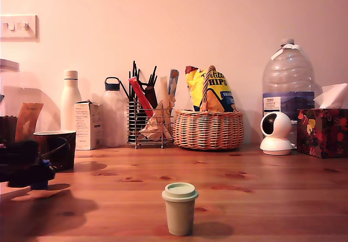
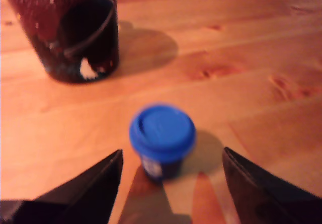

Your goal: Pick up the coffee capsules from the table one by one and drop them inside the nearest coffee cup

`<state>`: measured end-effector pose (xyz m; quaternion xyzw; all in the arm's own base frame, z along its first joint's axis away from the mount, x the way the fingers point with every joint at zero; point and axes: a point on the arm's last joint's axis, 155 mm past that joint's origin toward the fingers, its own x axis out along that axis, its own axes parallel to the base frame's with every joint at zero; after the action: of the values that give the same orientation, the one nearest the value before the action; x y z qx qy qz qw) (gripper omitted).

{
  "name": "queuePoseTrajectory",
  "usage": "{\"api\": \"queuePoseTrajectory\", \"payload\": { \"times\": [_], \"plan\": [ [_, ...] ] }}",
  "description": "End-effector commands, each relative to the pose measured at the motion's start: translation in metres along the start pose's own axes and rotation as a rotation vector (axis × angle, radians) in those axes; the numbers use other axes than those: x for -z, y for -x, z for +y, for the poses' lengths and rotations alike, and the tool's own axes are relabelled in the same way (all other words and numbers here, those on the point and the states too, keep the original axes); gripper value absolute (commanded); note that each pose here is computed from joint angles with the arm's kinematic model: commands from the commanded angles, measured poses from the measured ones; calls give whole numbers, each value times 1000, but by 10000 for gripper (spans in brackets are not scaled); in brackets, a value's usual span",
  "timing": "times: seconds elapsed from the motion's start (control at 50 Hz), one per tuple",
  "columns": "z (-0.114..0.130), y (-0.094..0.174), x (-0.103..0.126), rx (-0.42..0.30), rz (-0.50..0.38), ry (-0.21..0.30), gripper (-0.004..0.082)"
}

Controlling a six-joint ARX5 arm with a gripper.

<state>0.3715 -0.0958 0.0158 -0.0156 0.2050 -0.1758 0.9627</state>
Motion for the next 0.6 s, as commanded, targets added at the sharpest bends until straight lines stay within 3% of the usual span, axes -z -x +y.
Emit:
{"api": "queuePoseTrajectory", "payload": {
  "times": [0.0,0.38,0.44,0.58],
  "plan": [
    [2,-4,2,-2,2,2,573],
    [3,-9,3,-1,4,2,542],
    [3,-9,3,-1,5,2,450],
    [3,-9,3,2,5,-9,140]
  ]
}}
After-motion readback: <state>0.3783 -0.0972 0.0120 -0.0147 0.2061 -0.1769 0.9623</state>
